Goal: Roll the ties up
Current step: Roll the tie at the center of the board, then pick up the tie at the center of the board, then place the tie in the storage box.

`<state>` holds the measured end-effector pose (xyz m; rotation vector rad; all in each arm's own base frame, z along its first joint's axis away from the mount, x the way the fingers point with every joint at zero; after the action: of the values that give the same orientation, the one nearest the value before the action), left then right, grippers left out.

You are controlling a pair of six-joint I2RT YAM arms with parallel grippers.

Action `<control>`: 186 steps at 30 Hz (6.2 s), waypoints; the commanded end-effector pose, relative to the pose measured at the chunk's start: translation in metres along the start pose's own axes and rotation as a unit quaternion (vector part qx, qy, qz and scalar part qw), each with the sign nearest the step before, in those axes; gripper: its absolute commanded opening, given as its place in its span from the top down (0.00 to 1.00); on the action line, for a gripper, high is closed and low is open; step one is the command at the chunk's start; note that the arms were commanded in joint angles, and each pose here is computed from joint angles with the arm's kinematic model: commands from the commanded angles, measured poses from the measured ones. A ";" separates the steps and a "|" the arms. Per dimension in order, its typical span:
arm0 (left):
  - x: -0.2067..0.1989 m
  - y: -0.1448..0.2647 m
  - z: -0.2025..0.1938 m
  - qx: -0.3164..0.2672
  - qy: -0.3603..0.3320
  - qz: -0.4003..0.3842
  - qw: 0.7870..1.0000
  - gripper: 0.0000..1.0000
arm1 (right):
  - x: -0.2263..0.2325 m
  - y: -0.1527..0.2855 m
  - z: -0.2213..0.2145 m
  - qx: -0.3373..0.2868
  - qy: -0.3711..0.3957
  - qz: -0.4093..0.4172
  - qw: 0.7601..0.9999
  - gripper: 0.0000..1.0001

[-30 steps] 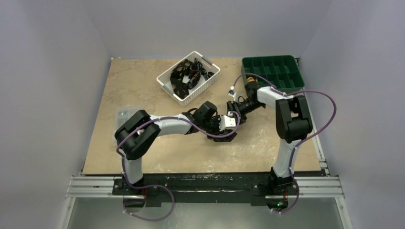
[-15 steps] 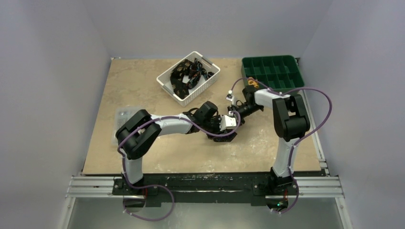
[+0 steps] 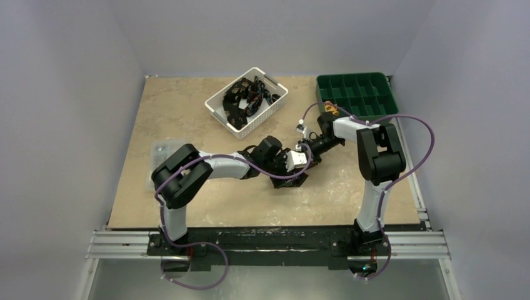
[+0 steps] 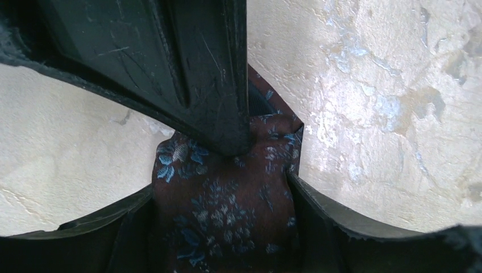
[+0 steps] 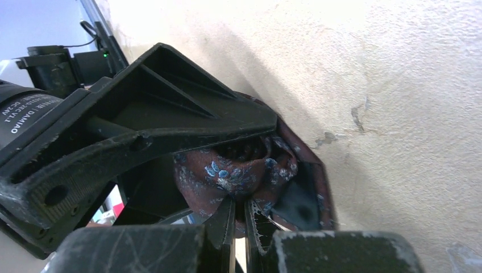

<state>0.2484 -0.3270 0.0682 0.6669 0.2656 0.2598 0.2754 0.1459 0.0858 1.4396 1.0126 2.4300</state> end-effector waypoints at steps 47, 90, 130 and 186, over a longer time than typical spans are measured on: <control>-0.005 -0.005 -0.078 0.074 0.017 0.018 0.997 0.90 | 0.002 -0.019 -0.012 -0.049 -0.025 0.039 0.998 0.34; 0.001 0.101 0.031 -0.155 0.032 0.066 0.985 0.00 | 0.033 0.053 0.019 -0.083 0.124 -0.088 0.985 1.00; 0.008 0.113 0.022 -0.136 0.025 0.069 0.988 0.00 | -0.002 0.261 0.123 -0.163 0.122 -0.454 0.868 1.00; 0.007 0.115 0.004 -0.121 0.039 0.075 0.989 0.00 | -0.164 0.209 0.111 0.005 0.014 -0.473 0.881 1.00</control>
<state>0.2386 -0.2391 0.1340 0.4739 0.2663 0.4642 0.4951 -0.0273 0.1441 0.6295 1.2638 1.7087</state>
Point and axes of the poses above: each gripper's point midway between its finger pads, its own y axis back along the fingers, its own x axis along the line the jaws close on, z = x × y, the point moved 7 cm from there along y, back along the fingers, and after that the axes turned 14 degrees about y, right-handed, at the moved point
